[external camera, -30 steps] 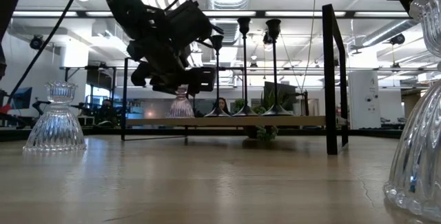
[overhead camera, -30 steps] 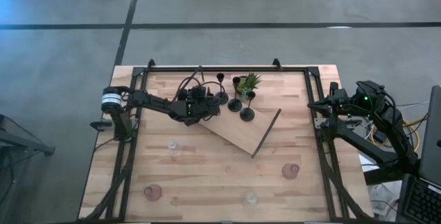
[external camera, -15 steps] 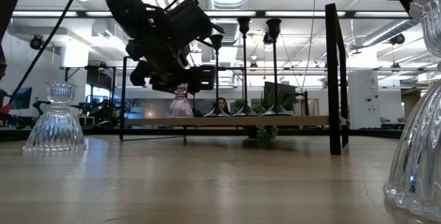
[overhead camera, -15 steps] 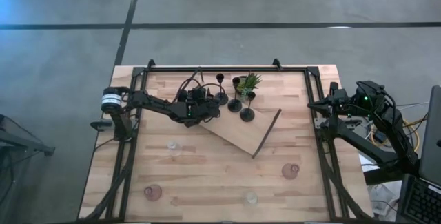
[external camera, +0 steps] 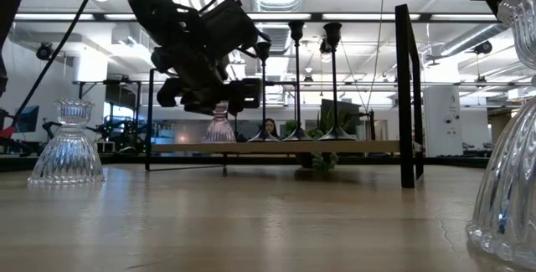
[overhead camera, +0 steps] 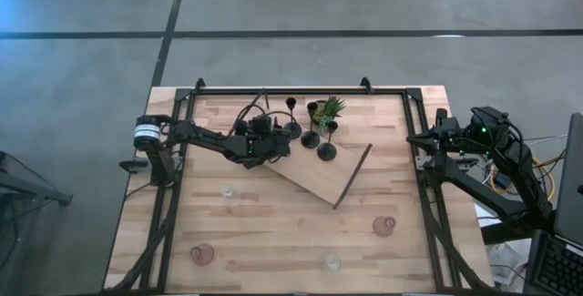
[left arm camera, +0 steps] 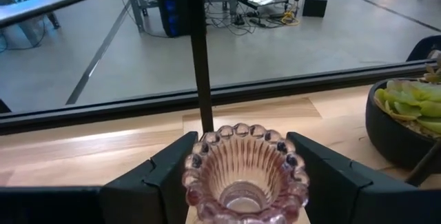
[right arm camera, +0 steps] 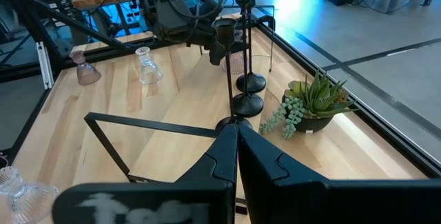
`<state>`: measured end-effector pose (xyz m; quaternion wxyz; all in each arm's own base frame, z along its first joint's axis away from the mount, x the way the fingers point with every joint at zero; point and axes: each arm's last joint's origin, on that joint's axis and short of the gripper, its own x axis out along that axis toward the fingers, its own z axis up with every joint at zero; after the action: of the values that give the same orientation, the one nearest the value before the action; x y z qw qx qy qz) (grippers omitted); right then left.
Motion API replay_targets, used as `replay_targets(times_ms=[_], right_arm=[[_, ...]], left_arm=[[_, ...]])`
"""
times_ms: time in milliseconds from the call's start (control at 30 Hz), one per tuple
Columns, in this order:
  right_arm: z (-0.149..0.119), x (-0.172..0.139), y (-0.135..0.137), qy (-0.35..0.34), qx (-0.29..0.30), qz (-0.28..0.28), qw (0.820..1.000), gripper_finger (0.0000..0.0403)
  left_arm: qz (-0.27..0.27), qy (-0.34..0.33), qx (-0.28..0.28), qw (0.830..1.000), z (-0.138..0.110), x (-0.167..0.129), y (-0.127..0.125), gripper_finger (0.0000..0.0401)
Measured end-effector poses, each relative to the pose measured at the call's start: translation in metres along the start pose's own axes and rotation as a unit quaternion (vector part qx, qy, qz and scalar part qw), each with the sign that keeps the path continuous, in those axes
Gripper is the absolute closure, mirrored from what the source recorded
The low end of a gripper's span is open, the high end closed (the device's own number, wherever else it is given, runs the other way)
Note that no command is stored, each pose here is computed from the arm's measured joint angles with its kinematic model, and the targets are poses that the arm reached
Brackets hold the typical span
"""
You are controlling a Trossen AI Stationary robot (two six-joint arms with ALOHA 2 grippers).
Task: Pick & Place candle stick holders
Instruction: Put the middle pink glass candle holder on the shelf
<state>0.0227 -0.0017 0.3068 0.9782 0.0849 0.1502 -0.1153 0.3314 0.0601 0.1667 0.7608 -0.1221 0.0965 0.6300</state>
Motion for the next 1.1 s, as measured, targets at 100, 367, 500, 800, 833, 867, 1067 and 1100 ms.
replay_targets(times_ms=[100, 367, 500, 800, 833, 867, 1067, 1100], right_arm=[[0.0, 0.0, 0.0, 0.0, 0.0, 0.0, 1.0, 0.0394], [0.0, 0.0, 0.0, 0.0, 0.0, 0.0, 1.0, 0.0394], [0.0, 0.0, 0.0, 0.0, 0.0, 0.0, 1.0, 0.0394], [0.0, 0.0001, 0.0, 0.0, 0.0, 0.0, 1.0, 0.0394], [0.0, 0.0, 0.0, 0.0, 0.0, 0.0, 1.0, 0.0394], [0.0, 0.0, 0.0, 0.0, 0.0, 0.0, 1.0, 0.0394], [0.0, 0.0, 0.0, 0.0, 0.0, 0.0, 1.0, 0.0394], [0.0, 0.0, 0.0, 0.0, 0.0, 0.0, 1.0, 0.0394]], left_arm=[[0.003, 0.004, -0.002, 1.0, -0.0012, 0.0, 0.0014, 0.0179], [0.001, 0.006, -0.016, 1.0, -0.0029, -0.0034, 0.0011, 0.0179], [0.004, -0.001, -0.029, 1.0, -0.0034, -0.0053, 0.001, 0.0179], [0.003, -0.003, -0.039, 0.999, -0.0038, -0.0067, 0.0006, 0.0179], [0.003, -0.003, -0.04, 0.999, -0.0039, -0.007, 0.0005, 0.0179], [0.002, -0.003, -0.041, 0.999, -0.0041, -0.0075, 0.0003, 0.0179], [0.0, -0.002, -0.045, 0.999, -0.0046, -0.0089, -0.0002, 0.0179], [-0.001, -0.002, -0.046, 0.999, -0.0047, -0.0093, -0.0003, 0.0179]])
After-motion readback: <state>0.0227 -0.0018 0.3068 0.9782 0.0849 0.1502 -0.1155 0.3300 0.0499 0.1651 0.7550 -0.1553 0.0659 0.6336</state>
